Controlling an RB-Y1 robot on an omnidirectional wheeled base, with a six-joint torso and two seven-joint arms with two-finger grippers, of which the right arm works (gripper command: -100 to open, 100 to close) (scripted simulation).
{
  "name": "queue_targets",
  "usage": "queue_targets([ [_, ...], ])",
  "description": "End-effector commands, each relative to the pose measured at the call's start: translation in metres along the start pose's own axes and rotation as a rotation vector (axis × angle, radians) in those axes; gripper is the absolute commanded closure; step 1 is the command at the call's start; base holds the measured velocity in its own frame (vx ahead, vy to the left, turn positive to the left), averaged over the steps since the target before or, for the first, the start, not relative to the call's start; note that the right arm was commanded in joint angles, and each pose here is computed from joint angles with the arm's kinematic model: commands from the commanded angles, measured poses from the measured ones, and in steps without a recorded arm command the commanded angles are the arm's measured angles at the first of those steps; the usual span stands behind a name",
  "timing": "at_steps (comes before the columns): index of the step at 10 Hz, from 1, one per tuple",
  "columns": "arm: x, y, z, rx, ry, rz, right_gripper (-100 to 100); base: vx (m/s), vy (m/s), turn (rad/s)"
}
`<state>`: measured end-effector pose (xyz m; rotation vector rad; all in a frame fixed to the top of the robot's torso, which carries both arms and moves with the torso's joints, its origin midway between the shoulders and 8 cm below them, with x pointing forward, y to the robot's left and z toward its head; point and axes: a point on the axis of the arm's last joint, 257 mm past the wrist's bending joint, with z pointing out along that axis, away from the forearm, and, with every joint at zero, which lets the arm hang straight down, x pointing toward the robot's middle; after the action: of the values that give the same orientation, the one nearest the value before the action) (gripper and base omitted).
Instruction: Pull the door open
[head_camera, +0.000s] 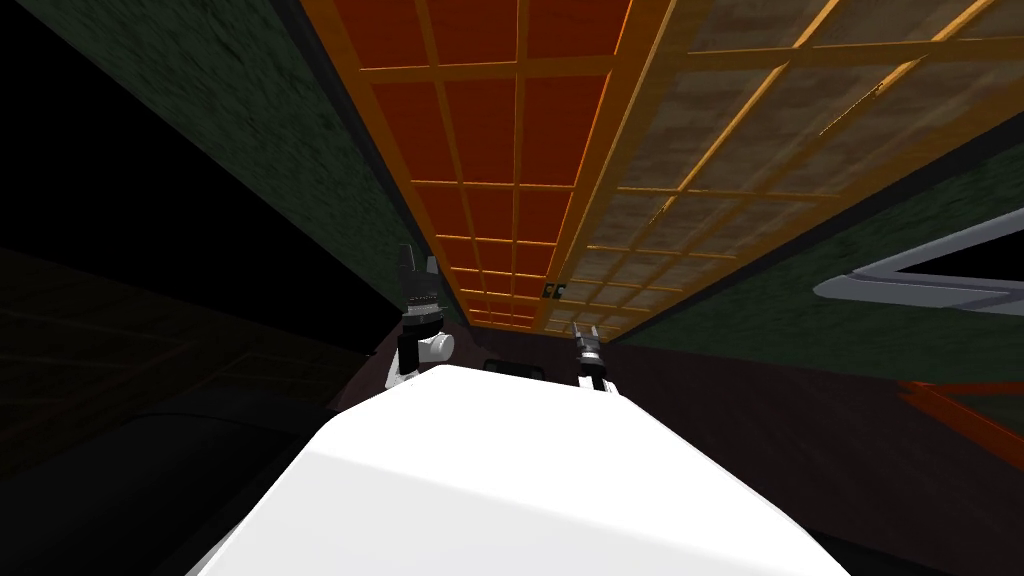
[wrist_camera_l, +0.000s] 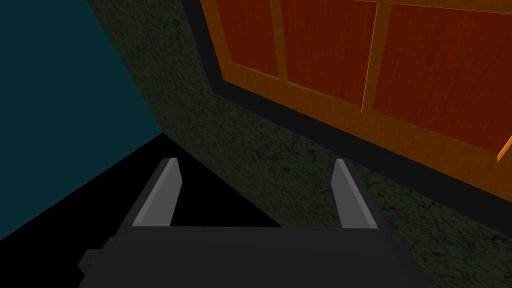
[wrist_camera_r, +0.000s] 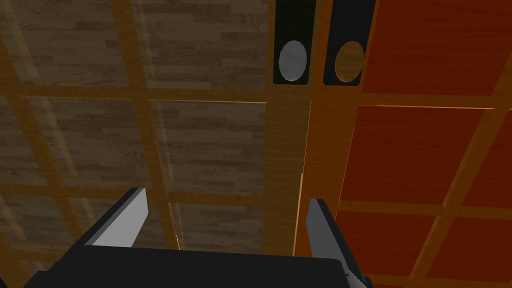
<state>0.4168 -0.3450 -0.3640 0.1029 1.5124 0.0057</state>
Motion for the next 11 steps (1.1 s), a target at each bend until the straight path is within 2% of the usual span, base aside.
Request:
queue_targets([
  [1, 0.008, 0.004, -0.0016, -0.004, 0.013, -0.018, -100, 0.148, 0.011, 0.04],
  [7, 0.031, 0.022, -0.0048, -0.023, 0.05, -0.062, -100, 0.117, 0.009, 0.038],
  [9, 0.036, 0.03, -0.0039, -0.032, 0.056, -0.071, -100, 0.153, -0.001, 0.042],
  [10, 0.034, 0.027, -0.0048, -0.028, 0.055, -0.067, -100, 0.062, -0.008, 0.011],
  [11, 0.044, 0.015, -0.0166, -0.015, 0.085, -0.084, -100, -0.088, 0.016, -0.079],
])
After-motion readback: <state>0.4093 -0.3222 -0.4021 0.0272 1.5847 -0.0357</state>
